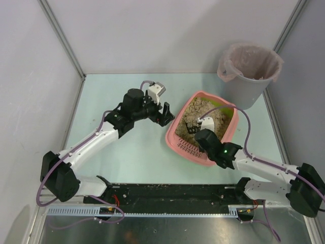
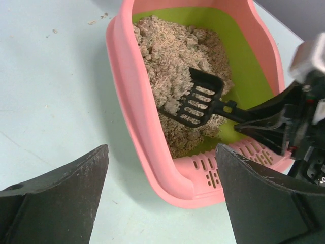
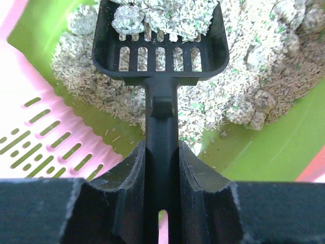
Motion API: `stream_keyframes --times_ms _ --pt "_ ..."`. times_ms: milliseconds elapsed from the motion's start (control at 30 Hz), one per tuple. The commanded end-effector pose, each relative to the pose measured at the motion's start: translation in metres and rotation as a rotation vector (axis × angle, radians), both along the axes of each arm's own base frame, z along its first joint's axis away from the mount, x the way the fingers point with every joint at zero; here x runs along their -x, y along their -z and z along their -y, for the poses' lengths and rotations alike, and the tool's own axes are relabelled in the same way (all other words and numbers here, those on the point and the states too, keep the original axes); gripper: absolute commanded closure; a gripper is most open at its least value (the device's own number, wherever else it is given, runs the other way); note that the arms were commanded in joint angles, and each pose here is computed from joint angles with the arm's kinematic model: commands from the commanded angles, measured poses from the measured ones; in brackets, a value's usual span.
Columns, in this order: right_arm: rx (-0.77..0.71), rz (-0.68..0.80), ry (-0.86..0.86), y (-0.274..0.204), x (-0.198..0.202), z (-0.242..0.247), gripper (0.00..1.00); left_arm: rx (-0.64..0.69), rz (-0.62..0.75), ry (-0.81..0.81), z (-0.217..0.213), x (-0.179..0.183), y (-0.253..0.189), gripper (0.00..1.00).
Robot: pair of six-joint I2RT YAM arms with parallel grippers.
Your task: Clean the litter box
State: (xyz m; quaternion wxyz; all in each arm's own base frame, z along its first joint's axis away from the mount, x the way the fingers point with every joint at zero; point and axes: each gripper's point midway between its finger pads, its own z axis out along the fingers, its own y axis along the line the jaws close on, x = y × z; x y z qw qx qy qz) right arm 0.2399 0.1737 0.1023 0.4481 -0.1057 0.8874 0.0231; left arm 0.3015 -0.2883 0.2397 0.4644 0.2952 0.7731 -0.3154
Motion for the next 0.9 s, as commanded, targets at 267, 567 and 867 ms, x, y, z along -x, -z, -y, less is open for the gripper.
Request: stream_keyframes --times_ms 267,567,867 --pt "-0.082 0.153 0.087 -0.048 0.004 0.026 1.00 0.059 0.093 -0.089 -0.029 -0.009 -0.047 0.04" --pt "-0.109 0.272 0.111 -0.058 0.020 0.020 1.00 0.039 0.152 -0.133 -0.046 -0.005 -0.054 0.00" --pt "-0.163 0.269 0.141 -0.045 0.032 0.017 1.00 0.036 0.131 -0.141 -0.047 -0.006 -0.049 0.00"
